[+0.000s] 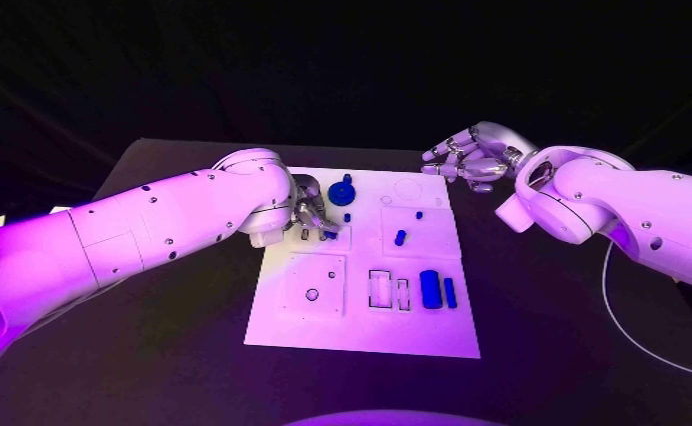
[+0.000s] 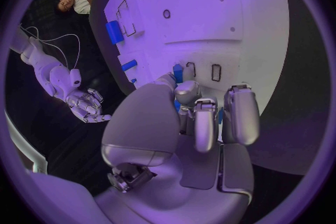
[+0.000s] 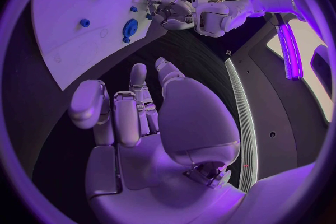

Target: Assemble the parts on the task board

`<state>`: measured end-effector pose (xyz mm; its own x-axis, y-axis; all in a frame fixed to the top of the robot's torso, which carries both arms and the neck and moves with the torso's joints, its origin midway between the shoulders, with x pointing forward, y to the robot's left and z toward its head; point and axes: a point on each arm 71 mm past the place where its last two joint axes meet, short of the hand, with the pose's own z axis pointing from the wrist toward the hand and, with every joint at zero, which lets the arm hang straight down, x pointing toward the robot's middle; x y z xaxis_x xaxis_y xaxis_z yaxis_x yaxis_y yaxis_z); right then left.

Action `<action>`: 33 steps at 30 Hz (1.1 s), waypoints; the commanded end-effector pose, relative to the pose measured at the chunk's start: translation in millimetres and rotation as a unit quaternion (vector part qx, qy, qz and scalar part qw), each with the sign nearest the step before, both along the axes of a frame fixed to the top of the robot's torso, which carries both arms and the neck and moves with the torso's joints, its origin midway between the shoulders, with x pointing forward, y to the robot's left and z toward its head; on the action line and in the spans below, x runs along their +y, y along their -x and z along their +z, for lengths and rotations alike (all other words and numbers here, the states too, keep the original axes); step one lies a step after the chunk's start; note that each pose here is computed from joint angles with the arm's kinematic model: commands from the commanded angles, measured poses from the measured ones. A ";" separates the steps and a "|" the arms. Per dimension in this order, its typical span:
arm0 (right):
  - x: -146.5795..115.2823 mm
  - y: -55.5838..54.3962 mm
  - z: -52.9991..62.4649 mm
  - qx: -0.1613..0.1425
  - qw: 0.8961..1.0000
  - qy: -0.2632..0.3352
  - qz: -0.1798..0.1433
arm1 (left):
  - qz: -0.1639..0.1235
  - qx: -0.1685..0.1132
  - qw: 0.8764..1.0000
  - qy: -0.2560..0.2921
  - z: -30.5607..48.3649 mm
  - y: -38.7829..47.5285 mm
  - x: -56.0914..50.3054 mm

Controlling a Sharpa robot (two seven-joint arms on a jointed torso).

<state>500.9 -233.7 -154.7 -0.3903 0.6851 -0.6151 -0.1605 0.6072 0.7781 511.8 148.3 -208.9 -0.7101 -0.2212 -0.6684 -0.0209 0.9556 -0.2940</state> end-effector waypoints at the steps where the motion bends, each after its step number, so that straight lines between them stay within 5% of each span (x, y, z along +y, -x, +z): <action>1: 1.7 0.6 -1.3 0.003 1.000 0.003 0.010 | -0.003 0.007 1.000 -0.003 -2.8 2.0 1.6; 17: 2.5 0.4 -2.4 0.006 1.000 0.003 0.013 | 0.011 -0.009 1.000 0.000 -0.8 0.5 10.3; 33: 4.1 0.3 -2.8 0.003 1.000 0.003 0.018 | 0.004 -0.050 0.999 -0.009 3.0 2.3 5.3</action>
